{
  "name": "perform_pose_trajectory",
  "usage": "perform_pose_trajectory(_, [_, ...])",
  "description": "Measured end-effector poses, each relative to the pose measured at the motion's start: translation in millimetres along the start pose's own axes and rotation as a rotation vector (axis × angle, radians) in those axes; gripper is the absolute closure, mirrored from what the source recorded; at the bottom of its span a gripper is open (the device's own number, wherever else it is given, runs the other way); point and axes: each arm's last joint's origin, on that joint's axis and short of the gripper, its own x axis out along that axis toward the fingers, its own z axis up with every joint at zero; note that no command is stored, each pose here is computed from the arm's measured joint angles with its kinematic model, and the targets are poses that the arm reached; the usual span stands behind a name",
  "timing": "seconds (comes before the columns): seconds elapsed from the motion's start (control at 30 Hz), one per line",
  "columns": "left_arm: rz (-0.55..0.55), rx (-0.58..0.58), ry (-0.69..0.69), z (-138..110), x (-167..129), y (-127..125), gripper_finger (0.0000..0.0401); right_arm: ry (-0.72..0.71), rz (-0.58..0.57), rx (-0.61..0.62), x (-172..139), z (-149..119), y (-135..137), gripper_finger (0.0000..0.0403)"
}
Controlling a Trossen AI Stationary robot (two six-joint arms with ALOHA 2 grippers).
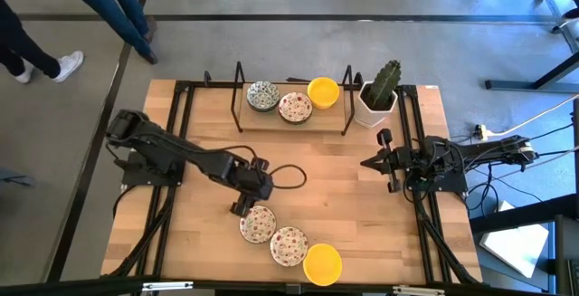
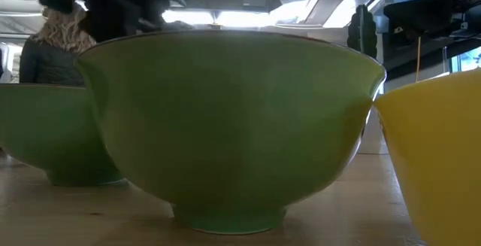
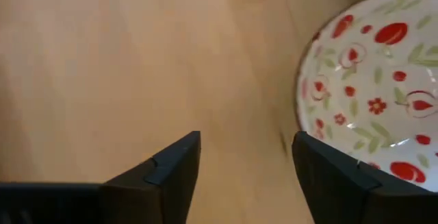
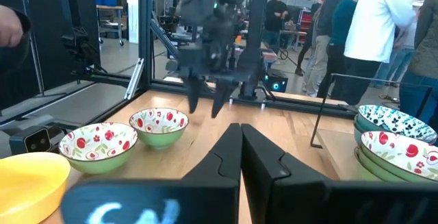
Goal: Pick & Place Mini bowls
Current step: Stack the red patterned bowl on the red patterned bowl on the shelf
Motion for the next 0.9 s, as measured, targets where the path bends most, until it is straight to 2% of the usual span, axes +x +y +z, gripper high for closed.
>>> perform_pose_trajectory(0.17, [-0.082, -0.018, 0.059, -0.5, 19.7, -4.0, 0.0166, 0.000, 0.000, 0.000, 0.0, 0.0, 0.0, 0.0395])
perform_pose_trajectory(0.33, [-0.144, -0.052, 0.075, -0.4, 26.6, -6.6, 0.0166, 0.001, 0.000, 0.000, 0.0, -0.1, 0.0, 0.0395])
perform_pose_trajectory(0.6, [-0.134, -0.088, 0.080, 2.0, 40.7, -7.5, 0.0165, 0.004, 0.000, 0.000, 0.0, -0.3, 0.0, 0.0395])
perform_pose_trajectory(0.9, [-0.175, -0.031, 0.169, -2.9, 71.1, -13.4, 0.0166, 0.008, 0.001, 0.000, 0.0, -0.8, 0.0, 0.0395])
